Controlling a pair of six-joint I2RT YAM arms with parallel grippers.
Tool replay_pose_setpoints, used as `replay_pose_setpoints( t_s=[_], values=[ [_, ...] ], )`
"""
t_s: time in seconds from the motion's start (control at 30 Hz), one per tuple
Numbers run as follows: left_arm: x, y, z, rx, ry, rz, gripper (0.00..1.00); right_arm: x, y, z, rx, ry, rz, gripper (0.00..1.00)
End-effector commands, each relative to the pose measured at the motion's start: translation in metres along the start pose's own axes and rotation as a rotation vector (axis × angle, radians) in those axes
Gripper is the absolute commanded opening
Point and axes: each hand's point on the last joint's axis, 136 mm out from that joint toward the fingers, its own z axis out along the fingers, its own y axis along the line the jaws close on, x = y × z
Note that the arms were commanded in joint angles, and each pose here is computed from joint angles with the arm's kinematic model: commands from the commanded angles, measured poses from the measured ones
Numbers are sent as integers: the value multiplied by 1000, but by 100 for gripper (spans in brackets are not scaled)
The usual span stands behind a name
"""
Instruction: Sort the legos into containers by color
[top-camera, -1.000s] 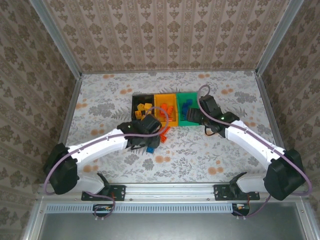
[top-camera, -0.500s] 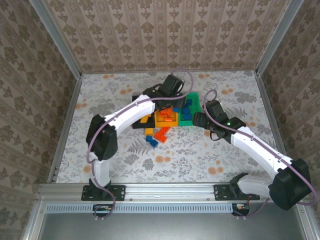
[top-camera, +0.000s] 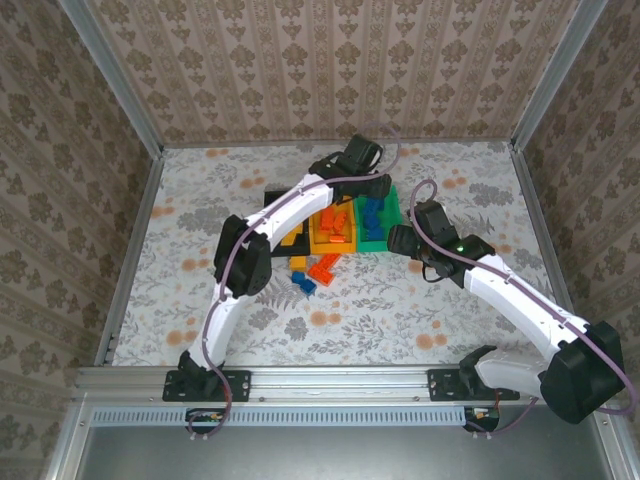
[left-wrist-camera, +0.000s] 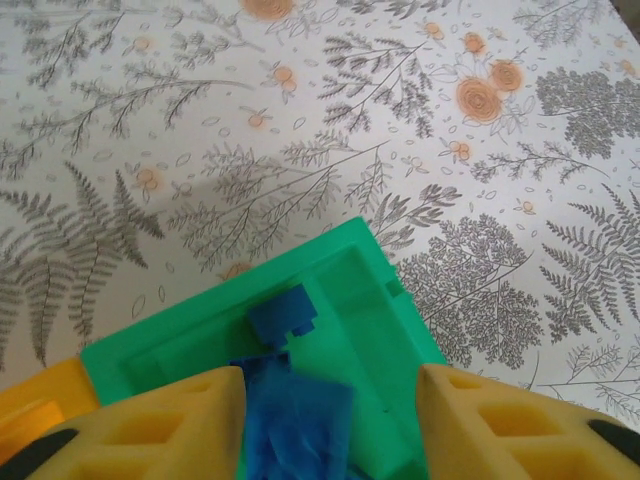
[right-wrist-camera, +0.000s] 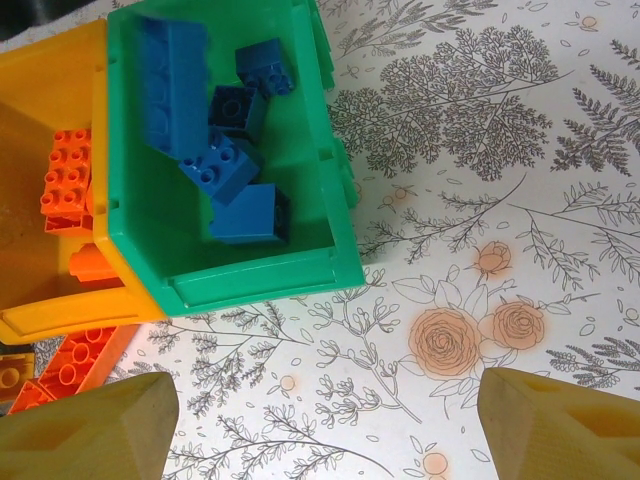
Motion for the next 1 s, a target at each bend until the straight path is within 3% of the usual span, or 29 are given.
replay_pose_setpoints(
  t_s=[0.0,0.13,0.37,0.63,0.97],
  values=[
    [-30,-6,-24,34,-61,-15,60,6,-4,-1,3,16,14,81],
    [-44,-15,-51,66,-107,-17,73,6,-2,-1,-11,18,13,81],
    [-42,-21,-138,142,-259,-49,98,14,18,4,-86,54,-23,82],
    [44,13,-223,85,-311,-82,100,47,73,10,-195,116,-136,82],
    [178,86,-274,-85,-260,-175,100,113,149,39,-273,210,-297,78]
  ],
)
